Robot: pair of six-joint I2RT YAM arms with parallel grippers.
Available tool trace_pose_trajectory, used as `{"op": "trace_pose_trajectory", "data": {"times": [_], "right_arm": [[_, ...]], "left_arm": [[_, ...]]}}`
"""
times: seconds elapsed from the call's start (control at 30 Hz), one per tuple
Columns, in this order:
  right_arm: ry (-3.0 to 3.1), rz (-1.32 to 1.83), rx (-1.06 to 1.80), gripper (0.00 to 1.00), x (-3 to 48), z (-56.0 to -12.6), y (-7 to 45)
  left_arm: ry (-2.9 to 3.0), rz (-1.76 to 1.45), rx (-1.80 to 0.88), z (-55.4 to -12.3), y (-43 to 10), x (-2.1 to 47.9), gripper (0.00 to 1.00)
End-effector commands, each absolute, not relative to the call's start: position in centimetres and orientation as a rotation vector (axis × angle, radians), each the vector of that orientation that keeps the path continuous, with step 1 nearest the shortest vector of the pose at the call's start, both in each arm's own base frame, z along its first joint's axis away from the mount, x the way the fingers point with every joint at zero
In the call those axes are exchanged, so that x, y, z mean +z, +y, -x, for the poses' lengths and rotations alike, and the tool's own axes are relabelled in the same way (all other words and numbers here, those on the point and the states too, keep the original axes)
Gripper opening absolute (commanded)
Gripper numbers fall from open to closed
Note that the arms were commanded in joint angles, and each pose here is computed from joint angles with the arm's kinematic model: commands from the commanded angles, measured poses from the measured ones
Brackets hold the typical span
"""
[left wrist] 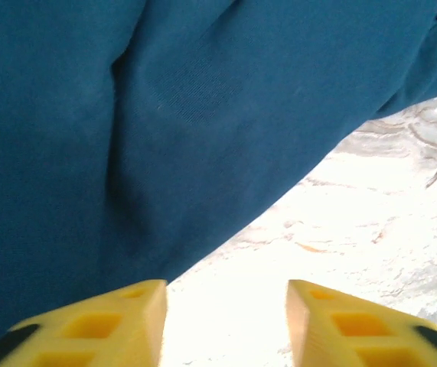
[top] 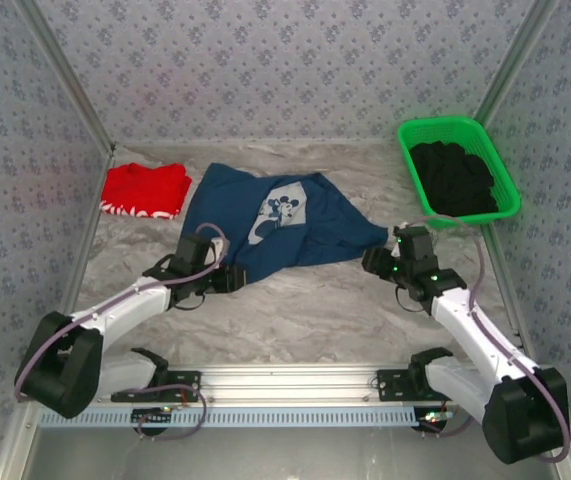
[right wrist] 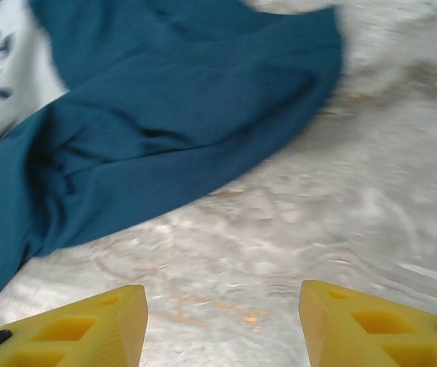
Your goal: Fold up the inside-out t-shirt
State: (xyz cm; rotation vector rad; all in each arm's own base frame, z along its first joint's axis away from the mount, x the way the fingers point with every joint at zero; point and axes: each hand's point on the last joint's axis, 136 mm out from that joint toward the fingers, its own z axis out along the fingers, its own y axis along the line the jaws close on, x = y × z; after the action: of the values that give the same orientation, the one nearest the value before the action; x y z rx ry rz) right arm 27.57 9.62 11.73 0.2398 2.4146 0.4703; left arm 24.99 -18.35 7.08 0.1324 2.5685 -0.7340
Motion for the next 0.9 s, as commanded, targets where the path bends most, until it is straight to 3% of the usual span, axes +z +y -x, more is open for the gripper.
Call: {"op": "trace_pose_trajectory", "data": {"times": [0.0, 0.07, 0.37, 0.63, 0.73, 0.87], "right_arm": [[2.368, -0.077, 0.416, 0.57, 13.1, -29.6, 11.5], [2.393, -0.05, 0.403, 0.57, 12.7, -30.9, 12.3], [2.399, -0.123, 0.45, 0.55, 12.8, -34.9, 10.9], [2.411, -0.214, 0.52, 0.55, 11.5, -33.7, 9.1], [2.417, -0.23, 0.543, 0.55, 11.2, -33.5, 9.0], [2.41, -0.233, 0.55, 0.55, 11.1, -33.4, 8.9]], "left_arm": [[2.377, -0.214, -0.733, -27.4, -20.4, 12.0, 0.54], [2.325, -0.293, -0.716, -28.2, -22.4, 13.1, 0.61], [2.325, -0.763, -0.471, -34.4, -33.6, 10.0, 0.66], [2.359, -1.002, -0.199, -39.0, -36.4, 5.1, 0.68], [2.384, -1.059, -0.168, -39.6, -37.0, 3.8, 0.59], [2.372, -1.061, -0.201, -40.0, -37.8, 4.5, 0.31]]}}
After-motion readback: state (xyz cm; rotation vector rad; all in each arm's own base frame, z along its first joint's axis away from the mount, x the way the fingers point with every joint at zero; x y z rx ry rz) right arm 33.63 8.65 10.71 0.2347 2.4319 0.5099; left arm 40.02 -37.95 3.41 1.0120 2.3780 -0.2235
